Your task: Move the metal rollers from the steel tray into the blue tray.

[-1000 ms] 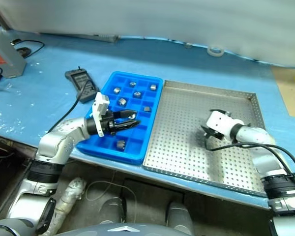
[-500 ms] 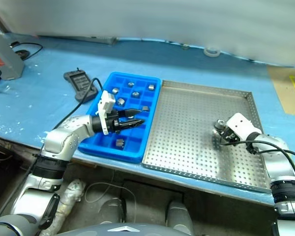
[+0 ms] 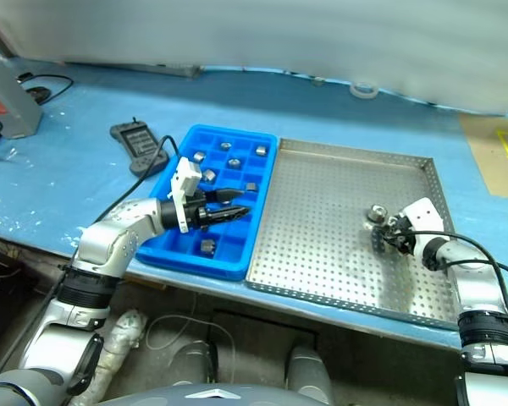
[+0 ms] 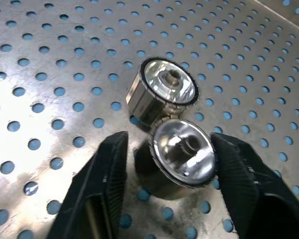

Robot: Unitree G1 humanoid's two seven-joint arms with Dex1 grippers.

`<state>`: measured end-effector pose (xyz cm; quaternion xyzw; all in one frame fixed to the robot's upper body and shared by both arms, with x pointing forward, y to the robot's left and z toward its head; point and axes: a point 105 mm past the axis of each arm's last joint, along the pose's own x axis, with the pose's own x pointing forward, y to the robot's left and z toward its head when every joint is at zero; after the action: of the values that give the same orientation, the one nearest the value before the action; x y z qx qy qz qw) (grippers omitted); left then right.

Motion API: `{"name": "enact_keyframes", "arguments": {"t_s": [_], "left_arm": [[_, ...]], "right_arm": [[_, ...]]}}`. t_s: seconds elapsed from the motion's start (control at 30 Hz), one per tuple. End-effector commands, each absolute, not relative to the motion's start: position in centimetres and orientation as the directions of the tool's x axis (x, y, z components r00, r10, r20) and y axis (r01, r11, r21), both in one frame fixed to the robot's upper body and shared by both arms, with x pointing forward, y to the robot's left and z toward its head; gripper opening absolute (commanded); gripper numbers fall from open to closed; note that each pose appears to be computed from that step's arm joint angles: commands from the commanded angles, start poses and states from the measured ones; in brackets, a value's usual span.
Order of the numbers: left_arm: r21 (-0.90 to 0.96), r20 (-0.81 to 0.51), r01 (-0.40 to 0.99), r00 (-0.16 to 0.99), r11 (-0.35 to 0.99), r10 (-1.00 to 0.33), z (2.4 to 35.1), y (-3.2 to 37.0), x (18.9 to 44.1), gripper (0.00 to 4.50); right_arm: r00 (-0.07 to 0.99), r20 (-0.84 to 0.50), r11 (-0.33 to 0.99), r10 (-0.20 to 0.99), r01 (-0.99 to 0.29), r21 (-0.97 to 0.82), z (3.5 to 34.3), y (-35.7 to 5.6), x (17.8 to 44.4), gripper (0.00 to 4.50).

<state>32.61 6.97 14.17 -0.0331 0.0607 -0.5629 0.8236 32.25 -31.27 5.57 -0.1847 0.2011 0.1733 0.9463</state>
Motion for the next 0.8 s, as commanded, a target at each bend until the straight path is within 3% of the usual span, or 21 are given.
{"name": "enact_keyframes", "arguments": {"t_s": [0.03, 0.27, 0.5, 0.8], "left_arm": [[-0.091, -0.043, 0.93, 0.353, 0.355, -0.935, 15.1, 6.7, 32.6, 2.99], [-0.102, -0.036, 0.933, 0.344, 0.346, -0.938, 15.2, 6.5, 32.8, 2.99], [-0.279, 0.061, 0.925, 0.285, 0.258, -0.957, 16.7, 6.0, 32.1, 2.99], [-0.489, 0.171, 0.849, 0.319, 0.201, -0.932, 17.8, 4.1, 34.6, 2.99]], "right_arm": [[0.843, -0.474, 0.877, 0.254, -0.407, -0.254, 4.9, -31.3, 31.6, 1.78], [0.851, -0.439, 0.854, 0.286, -0.435, -0.286, 6.2, -29.9, 32.1, 1.78], [0.831, -0.29, 0.657, 0.474, -0.554, -0.511, 12.4, -22.5, 33.8, 1.78], [0.724, -0.15, 0.421, 0.673, -0.542, -0.727, 19.2, -14.1, 33.1, 1.78]]}}
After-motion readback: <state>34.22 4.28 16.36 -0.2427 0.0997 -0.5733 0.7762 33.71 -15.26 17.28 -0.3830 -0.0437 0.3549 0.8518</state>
